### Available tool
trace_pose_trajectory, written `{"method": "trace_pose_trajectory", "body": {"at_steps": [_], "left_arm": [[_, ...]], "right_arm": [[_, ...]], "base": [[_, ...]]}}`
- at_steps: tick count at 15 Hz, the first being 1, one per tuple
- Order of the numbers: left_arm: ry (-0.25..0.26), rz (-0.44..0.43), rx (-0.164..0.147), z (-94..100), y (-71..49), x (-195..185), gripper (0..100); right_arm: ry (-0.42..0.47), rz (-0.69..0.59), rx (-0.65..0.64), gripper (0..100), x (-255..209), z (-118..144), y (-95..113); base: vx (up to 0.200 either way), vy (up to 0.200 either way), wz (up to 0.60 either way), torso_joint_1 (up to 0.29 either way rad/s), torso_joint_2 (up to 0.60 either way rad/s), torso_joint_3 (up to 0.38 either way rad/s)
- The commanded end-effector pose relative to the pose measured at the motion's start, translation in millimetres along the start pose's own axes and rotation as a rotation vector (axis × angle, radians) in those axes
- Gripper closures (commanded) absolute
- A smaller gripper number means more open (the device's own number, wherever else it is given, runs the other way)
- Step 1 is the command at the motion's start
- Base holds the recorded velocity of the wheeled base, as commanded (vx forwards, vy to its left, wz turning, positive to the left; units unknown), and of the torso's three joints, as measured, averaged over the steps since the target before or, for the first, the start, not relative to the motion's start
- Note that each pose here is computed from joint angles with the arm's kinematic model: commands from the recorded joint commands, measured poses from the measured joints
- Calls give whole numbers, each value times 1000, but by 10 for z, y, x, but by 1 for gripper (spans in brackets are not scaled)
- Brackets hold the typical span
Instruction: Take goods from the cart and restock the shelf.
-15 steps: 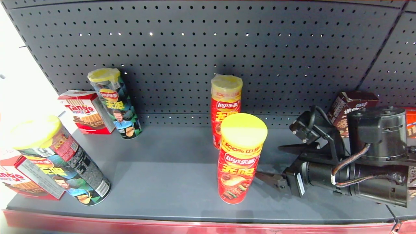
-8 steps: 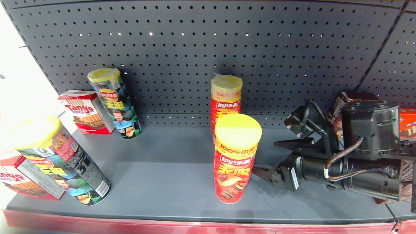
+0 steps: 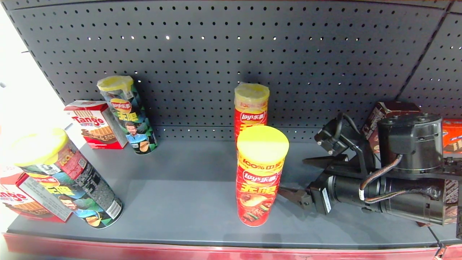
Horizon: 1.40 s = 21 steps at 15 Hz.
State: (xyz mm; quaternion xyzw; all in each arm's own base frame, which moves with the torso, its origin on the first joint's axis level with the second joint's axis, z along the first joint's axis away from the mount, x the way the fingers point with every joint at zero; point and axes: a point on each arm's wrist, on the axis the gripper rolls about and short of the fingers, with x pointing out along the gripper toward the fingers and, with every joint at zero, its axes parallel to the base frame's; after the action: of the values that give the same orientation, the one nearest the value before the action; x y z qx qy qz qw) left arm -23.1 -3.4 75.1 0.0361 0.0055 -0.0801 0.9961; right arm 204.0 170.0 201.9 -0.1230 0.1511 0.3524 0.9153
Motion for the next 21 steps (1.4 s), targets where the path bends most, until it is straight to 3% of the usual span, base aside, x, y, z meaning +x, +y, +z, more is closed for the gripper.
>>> {"method": "trace_pose_trajectory", "body": {"at_steps": [1,8,12,13,14,16,19,21], "left_arm": [[1,0,0,0,0,1,0],[1,0,-2,0,0,1,0],[1,2,-5,0,1,1,0],[1,2,-5,0,1,1,0],[1,2,-3,0,1,1,0],[1,0,-3,0,0,1,0],[1,0,-2,0,0,1,0],[1,0,-3,0,0,1,0]], "right_arm": [[-6,7,-4,0,-3,17,19],[-17,5,-4,0,-29,25,18],[-176,-171,37,0,-404,247,-358],[-176,-171,37,0,-404,247,-358],[-291,-298,53,0,-852,373,-553],[-402,-454,59,0,-1411,387,-647],[-467,-690,64,0,-2126,-83,-396],[-474,-756,65,0,-2306,-484,-158]], "base": [[0,0,0,0,0,0],[0,0,0,0,0,0],[0,0,0,0,0,0],[0,0,0,0,0,0],[0,0,0,0,0,0],[0,0,0,0,0,0],[0,0,0,0,0,0],[0,0,0,0,0,0]]}}
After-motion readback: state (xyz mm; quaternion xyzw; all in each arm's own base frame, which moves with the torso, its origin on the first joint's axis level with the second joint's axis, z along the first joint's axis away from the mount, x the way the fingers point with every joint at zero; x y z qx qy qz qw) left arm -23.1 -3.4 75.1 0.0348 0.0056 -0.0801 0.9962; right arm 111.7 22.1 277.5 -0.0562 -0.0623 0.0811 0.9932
